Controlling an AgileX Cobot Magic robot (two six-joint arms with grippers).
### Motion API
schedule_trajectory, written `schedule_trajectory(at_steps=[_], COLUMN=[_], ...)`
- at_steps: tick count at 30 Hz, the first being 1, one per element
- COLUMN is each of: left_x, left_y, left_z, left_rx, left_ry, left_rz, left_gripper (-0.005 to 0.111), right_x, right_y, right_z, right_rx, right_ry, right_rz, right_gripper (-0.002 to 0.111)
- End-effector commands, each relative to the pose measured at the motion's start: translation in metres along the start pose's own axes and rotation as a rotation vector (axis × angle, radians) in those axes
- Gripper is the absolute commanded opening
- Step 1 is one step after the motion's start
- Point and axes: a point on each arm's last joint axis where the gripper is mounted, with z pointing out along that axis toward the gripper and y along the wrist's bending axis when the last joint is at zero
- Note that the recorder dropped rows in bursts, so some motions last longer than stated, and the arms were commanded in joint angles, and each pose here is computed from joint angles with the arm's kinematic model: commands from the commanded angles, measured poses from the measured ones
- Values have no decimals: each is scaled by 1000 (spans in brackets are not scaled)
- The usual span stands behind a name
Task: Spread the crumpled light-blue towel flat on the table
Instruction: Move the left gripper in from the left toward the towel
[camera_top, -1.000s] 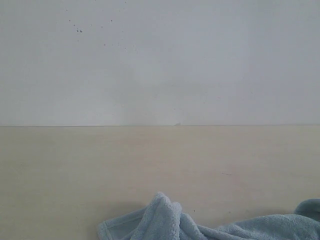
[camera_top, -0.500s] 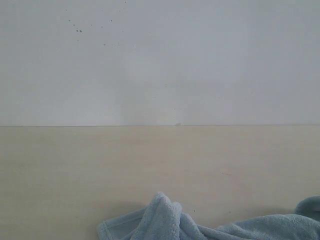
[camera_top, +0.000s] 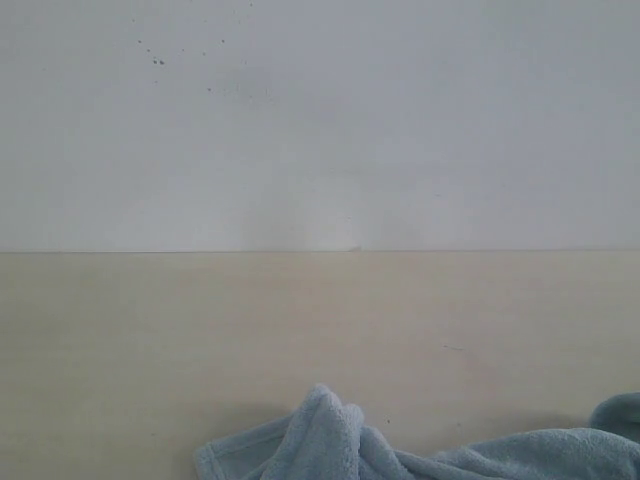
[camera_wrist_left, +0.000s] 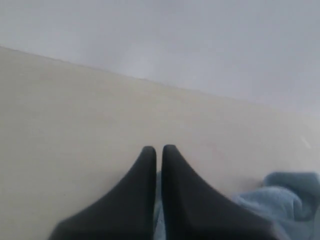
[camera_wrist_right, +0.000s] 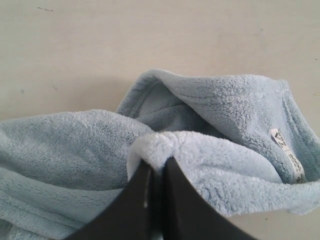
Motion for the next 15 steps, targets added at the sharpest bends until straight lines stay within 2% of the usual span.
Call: schedule_trajectory(at_steps=[1, 4, 7, 11, 15], left_x=[-11, -9, -1, 20, 35], left_y=[4, 13, 23, 44, 58], left_z=[52, 92, 126, 163, 189], left_rx=[30, 53, 84, 69, 75], left_ry=[233, 390, 525, 650, 707], left_rz=[68, 66, 54, 58, 44], left_gripper=[4, 12, 31, 60, 62], right_x=[-1, -1, -1, -1, -4], right_y=[0, 0, 0, 0, -1], right_z=[2, 2, 2, 2, 2], right_rx=[5, 5, 5, 6, 8], right_ry=[-6, -9, -9, -15, -38], right_rz=[-21, -21, -21, -21, -21], right_gripper=[1, 1, 1, 1, 1])
